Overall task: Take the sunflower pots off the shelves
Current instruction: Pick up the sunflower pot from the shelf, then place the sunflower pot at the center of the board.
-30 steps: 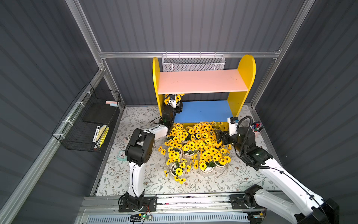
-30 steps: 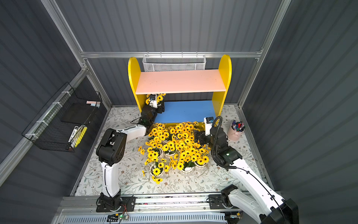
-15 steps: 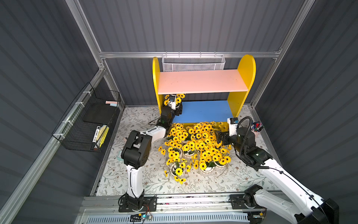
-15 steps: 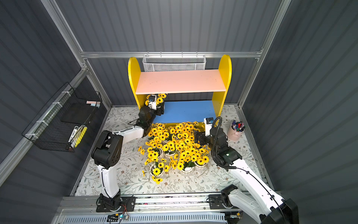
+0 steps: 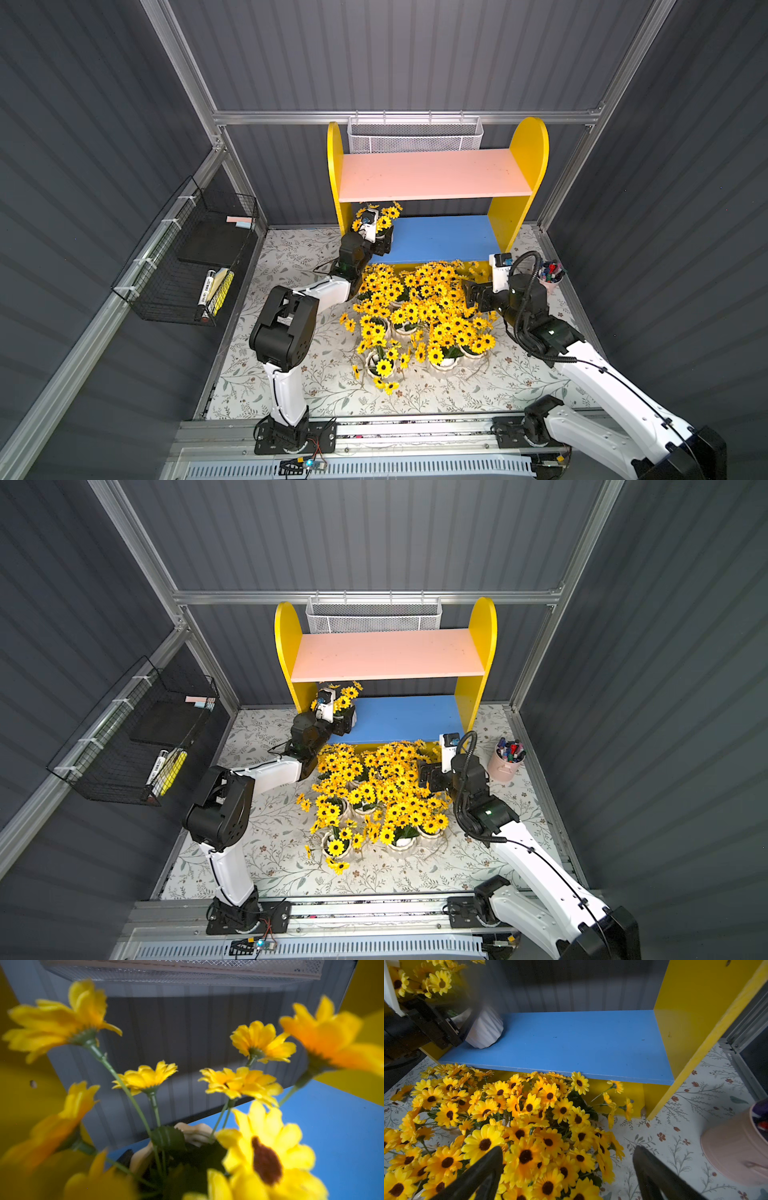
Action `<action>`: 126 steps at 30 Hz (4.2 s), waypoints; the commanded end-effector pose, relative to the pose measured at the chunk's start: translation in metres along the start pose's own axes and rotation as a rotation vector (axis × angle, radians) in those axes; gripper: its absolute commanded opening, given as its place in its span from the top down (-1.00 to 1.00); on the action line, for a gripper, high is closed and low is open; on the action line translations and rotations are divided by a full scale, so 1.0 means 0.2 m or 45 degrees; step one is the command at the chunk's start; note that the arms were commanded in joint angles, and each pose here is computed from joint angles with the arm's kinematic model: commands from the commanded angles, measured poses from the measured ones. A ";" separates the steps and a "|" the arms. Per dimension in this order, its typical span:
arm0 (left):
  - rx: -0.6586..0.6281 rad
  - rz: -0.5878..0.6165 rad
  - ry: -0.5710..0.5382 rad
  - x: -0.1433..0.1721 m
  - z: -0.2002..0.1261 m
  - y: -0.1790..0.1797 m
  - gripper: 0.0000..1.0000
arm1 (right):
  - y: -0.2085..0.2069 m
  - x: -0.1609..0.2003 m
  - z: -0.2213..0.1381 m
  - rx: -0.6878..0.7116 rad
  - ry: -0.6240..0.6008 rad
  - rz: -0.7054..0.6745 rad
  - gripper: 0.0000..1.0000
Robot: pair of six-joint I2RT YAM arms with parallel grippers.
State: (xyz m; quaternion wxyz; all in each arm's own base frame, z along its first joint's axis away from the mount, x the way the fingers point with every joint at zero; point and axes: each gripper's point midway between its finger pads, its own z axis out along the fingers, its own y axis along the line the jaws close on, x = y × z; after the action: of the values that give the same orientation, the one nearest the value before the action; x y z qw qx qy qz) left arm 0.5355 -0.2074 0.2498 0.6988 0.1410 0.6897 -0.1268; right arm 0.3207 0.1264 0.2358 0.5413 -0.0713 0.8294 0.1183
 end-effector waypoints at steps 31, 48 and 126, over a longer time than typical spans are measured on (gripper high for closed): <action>0.298 0.085 -0.069 -0.59 -0.50 -0.66 1.00 | -0.02 -0.05 -0.10 -0.004 -0.071 0.081 -0.98; 0.647 0.055 0.160 -0.49 -1.39 -1.33 1.00 | -0.11 -0.03 -0.20 0.094 -0.039 0.158 -0.98; -0.013 -0.175 0.399 0.61 -1.65 -1.19 1.00 | -0.17 0.02 -0.22 0.060 -0.052 0.241 -0.98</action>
State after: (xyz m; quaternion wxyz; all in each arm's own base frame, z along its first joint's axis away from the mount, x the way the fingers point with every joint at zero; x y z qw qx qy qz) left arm 0.1331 -0.3054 0.1109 0.5497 0.1537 0.8099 -0.1353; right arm 0.2881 0.0819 0.2456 0.5445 0.0177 0.8261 0.1445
